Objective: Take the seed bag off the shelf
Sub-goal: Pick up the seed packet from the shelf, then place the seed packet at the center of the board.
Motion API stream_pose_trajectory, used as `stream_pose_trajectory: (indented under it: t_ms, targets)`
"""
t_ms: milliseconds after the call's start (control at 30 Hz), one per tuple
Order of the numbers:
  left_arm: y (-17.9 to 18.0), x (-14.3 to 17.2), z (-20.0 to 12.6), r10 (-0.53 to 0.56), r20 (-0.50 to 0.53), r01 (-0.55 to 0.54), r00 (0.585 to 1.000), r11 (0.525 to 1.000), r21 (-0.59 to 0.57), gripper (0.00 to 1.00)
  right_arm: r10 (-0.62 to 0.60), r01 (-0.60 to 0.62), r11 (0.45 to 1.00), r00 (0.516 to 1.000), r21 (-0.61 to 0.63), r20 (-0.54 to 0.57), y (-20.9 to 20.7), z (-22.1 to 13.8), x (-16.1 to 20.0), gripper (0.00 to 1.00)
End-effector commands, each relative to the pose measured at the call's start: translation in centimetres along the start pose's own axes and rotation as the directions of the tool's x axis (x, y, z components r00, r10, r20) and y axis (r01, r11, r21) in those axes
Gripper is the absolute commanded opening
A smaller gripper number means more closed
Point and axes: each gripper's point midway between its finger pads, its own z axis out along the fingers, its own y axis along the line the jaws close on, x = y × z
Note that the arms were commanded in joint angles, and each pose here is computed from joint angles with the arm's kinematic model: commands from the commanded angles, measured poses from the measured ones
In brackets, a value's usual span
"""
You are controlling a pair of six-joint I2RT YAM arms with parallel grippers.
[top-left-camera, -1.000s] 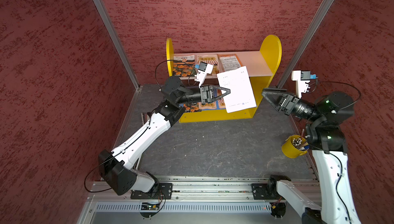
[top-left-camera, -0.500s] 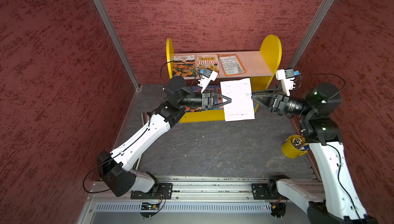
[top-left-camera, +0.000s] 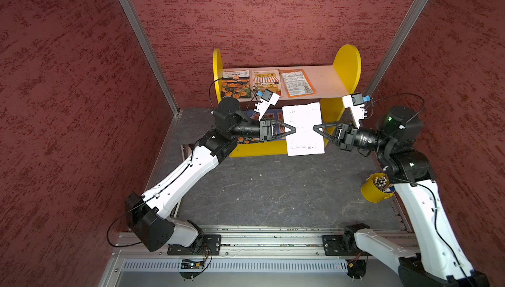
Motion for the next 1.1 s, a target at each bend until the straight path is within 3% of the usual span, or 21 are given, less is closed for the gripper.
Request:
stream_pose_trajectory:
  t_ms: [0,67,100,200,267,500,667,1067]
  targets:
    - [0.1,-0.4,-0.8,0.025,0.026,-0.024,0.999,0.999,-0.039,0.26,-0.008,0.007,0.999,1.0,0.042,0.014,-0.6,0.4,0.2,0.0]
    - [0.4,-0.4,-1.4,0.018,0.035,-0.015,0.999,0.998,-0.063,0.56,0.011,-0.012,0.998,1.0,0.055,0.023,-0.9,0.8,0.4,0.0]
    - [0.7,-0.5,-1.8,0.013,0.04,-0.01,0.999,0.996,-0.083,0.66,0.022,-0.024,0.998,0.999,0.063,0.032,-1.1,1.1,0.5,0.0]
    - [2.0,-0.1,-3.7,0.002,0.057,0.009,0.998,0.98,-0.199,0.88,0.068,-0.074,0.99,0.996,0.119,0.05,-2.4,2.0,1.6,0.0]
    - [2.9,0.3,-5.7,0.008,0.079,0.017,0.997,0.95,-0.31,0.98,0.103,-0.112,0.98,0.993,0.165,0.06,-3.6,2.8,2.7,0.0]
    - [3.6,2.9,-11.9,0.051,0.111,0.028,0.992,0.791,-0.612,1.0,0.221,-0.228,0.938,0.974,0.263,0.057,-7.6,7.1,8.1,0.0]
    - [3.9,5.6,-14.8,0.051,0.12,0.051,0.992,0.697,-0.715,1.0,0.291,-0.296,0.91,0.955,0.291,0.063,-9.6,10.8,11.7,0.0]
    - [4.3,8.8,-17.5,0.066,0.178,0.097,0.982,0.629,-0.771,1.0,0.438,-0.414,0.817,0.898,0.402,0.035,-13.3,21.0,21.1,0.0]
